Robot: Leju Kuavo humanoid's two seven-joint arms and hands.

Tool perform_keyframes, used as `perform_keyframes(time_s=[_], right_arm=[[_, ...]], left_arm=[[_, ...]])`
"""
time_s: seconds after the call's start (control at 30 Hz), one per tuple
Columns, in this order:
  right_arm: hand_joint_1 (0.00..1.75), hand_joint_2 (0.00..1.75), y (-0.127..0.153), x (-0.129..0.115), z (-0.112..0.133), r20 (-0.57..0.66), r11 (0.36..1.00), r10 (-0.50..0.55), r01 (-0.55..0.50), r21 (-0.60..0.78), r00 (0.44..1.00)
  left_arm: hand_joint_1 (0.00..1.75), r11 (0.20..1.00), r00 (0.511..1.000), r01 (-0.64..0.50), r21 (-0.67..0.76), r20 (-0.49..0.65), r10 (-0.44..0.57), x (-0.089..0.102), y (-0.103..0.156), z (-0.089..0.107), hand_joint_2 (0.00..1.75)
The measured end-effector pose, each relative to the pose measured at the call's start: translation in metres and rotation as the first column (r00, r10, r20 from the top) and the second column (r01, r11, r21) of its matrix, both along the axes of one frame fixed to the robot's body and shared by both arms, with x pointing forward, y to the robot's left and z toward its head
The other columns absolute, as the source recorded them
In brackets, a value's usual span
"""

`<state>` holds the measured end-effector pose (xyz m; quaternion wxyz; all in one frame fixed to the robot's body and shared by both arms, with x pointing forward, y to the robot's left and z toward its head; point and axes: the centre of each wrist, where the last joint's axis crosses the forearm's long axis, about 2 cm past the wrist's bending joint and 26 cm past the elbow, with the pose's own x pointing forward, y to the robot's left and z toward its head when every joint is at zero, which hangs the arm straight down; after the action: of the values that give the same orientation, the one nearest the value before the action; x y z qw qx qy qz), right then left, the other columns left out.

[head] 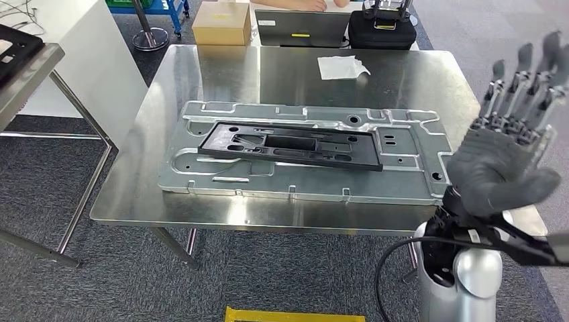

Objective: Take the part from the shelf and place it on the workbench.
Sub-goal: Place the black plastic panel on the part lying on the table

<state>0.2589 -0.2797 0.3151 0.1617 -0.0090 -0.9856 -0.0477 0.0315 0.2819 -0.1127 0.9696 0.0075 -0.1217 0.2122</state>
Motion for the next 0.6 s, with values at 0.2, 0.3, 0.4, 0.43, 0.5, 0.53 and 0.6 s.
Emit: perform_keyframes(time_s=[0.2, 0.3, 0.4, 0.43, 0.5, 0.53, 0.6], right_arm=[[0.00, 0.00, -0.006, -0.021, -0.010, 0.015, 0.999, -0.034, 0.034, 0.001, 0.999], [0.00, 0.00, -0.007, -0.024, -0.010, 0.020, 0.999, -0.036, 0.036, -0.002, 0.999], [0.00, 1.31, -0.008, -0.026, -0.010, 0.020, 0.999, -0.038, 0.038, -0.003, 0.999], [0.00, 1.75, -0.008, -0.027, -0.012, 0.018, 0.999, -0.042, 0.042, -0.002, 0.999], [0.00, 1.75, -0.009, -0.033, -0.019, 0.008, 0.998, -0.062, 0.062, 0.007, 0.998], [0.00, 1.75, -0.009, -0.037, -0.025, -0.003, 0.997, -0.078, 0.078, 0.013, 0.997], [0.00, 1.31, -0.011, -0.045, -0.038, -0.044, 0.994, -0.107, 0.108, 0.026, 0.993]], left_arm=[[0.00, 1.000, 1.000, -0.022, -0.005, 0.004, 0.022, 0.000, -0.003, 0.000, 0.00], [0.00, 1.000, 1.000, -0.025, -0.007, 0.004, 0.025, 0.000, -0.004, 0.000, 0.00], [0.00, 1.000, 1.000, -0.029, -0.008, 0.004, 0.029, 0.000, -0.004, 0.000, 0.00], [0.00, 0.999, 0.999, -0.035, -0.008, 0.006, 0.035, 0.000, -0.004, 0.000, 0.00], [0.00, 0.998, 0.998, -0.054, -0.012, 0.010, 0.054, 0.000, -0.006, 0.000, 0.00], [0.00, 0.998, 0.998, -0.064, -0.015, 0.013, 0.064, 0.000, -0.007, 0.000, 0.00], [0.00, 0.997, 0.997, -0.081, -0.021, 0.014, 0.081, 0.000, -0.010, 0.000, 0.00]])
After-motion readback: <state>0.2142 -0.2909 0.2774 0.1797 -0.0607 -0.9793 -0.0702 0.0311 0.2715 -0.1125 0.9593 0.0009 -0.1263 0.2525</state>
